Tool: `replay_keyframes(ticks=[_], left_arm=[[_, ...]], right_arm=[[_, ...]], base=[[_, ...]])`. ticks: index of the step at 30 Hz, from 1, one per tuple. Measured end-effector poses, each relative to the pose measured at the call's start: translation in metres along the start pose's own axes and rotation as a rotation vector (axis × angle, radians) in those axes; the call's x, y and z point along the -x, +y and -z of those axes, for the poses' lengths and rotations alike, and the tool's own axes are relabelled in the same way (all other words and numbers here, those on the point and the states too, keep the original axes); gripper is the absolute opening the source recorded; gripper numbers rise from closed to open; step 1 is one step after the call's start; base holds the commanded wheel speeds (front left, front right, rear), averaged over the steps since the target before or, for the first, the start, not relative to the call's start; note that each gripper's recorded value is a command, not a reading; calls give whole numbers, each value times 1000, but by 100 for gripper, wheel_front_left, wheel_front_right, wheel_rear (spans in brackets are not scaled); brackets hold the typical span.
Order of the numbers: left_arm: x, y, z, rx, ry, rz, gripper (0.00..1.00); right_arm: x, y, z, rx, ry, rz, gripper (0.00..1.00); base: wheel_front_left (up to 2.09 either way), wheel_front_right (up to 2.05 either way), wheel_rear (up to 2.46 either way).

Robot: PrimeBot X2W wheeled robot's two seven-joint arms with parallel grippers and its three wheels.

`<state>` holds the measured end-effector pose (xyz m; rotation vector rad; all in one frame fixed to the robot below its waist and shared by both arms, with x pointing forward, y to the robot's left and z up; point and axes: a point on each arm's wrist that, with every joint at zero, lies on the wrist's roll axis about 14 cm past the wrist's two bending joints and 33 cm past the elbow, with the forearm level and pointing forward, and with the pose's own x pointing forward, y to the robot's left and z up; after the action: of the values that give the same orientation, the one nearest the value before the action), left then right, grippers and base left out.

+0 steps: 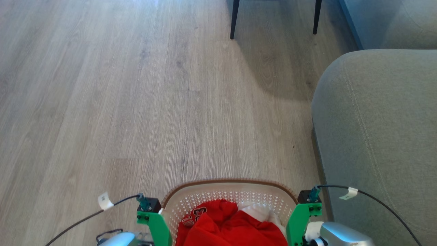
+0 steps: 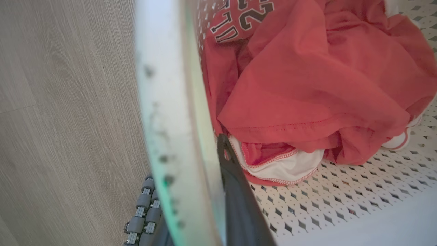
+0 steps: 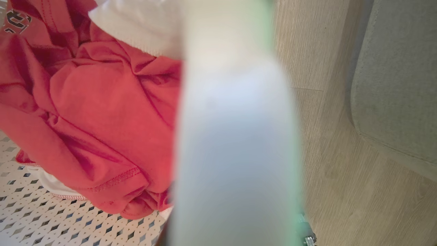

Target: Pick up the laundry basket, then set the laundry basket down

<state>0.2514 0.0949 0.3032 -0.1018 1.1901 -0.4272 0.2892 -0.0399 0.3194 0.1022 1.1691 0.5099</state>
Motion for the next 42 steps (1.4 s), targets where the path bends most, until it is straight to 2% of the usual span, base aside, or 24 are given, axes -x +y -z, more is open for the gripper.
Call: replay_keyframes(ticks=[42], left_arm=[[-12,1,6,28,35,8,0]], right_arm=[[-12,-8,-9,4,10,7,0]], base=[[0,0,0]])
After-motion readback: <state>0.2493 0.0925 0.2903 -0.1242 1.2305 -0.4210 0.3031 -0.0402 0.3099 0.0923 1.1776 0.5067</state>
